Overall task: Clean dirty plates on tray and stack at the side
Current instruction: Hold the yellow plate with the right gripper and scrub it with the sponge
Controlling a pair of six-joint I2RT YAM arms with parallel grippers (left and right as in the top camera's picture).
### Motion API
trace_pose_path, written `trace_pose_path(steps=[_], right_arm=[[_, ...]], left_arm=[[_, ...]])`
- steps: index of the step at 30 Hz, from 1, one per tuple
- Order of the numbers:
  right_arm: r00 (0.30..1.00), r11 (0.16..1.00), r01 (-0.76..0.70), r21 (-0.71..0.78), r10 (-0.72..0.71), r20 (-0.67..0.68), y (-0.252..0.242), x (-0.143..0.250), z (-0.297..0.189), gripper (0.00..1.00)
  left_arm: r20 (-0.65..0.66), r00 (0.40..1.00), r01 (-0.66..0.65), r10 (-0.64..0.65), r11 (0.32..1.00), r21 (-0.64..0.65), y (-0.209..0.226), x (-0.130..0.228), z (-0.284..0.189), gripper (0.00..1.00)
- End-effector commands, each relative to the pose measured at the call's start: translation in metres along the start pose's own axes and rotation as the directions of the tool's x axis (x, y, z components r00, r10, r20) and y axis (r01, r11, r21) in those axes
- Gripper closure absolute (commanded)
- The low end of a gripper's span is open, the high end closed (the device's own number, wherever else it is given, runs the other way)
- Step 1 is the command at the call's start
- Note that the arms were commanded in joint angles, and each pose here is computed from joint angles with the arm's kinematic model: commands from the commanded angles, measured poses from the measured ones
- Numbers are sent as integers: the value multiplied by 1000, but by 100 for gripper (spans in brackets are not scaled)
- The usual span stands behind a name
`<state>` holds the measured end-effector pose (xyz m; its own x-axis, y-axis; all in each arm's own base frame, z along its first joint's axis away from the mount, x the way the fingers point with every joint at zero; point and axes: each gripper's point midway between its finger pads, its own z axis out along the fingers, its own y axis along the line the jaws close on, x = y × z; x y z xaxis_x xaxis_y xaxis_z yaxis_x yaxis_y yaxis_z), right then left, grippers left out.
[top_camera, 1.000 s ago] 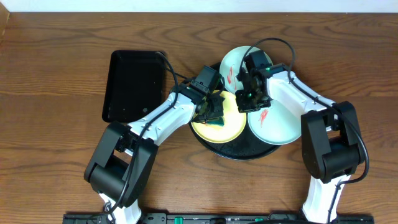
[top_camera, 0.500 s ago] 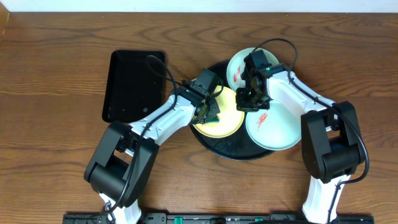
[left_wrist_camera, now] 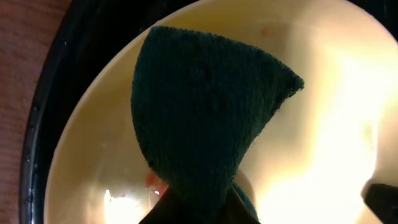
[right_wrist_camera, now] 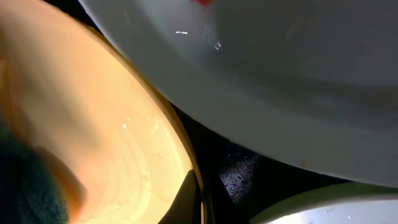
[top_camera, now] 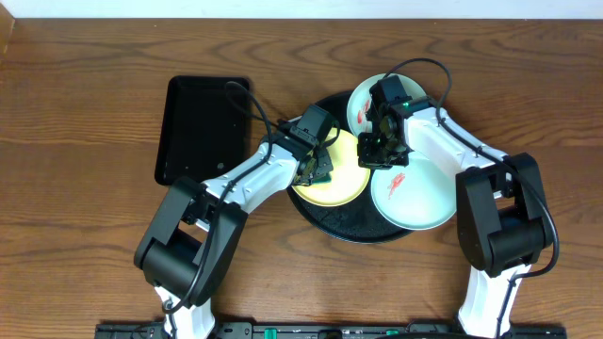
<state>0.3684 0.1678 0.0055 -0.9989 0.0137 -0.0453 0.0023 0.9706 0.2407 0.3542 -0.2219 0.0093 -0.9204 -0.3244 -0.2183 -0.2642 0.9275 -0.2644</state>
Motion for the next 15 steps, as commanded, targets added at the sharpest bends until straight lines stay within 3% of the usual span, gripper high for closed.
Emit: trace_pose_path(steps=[1, 8, 15], right_arm=[[1000, 999, -19, 37, 19, -7, -7, 1, 7, 99], [1000, 999, -1, 38, 1, -12, -7, 2, 7, 99], [1000, 999, 12, 40, -11, -16, -8, 3, 7, 99]], left_arm=[[3, 996, -91, 94, 975, -203, 47, 4, 23, 91], [100, 983, -100, 152, 911, -400, 82, -15, 10, 91], [127, 974, -126, 188, 913, -389, 76, -24, -4, 91]])
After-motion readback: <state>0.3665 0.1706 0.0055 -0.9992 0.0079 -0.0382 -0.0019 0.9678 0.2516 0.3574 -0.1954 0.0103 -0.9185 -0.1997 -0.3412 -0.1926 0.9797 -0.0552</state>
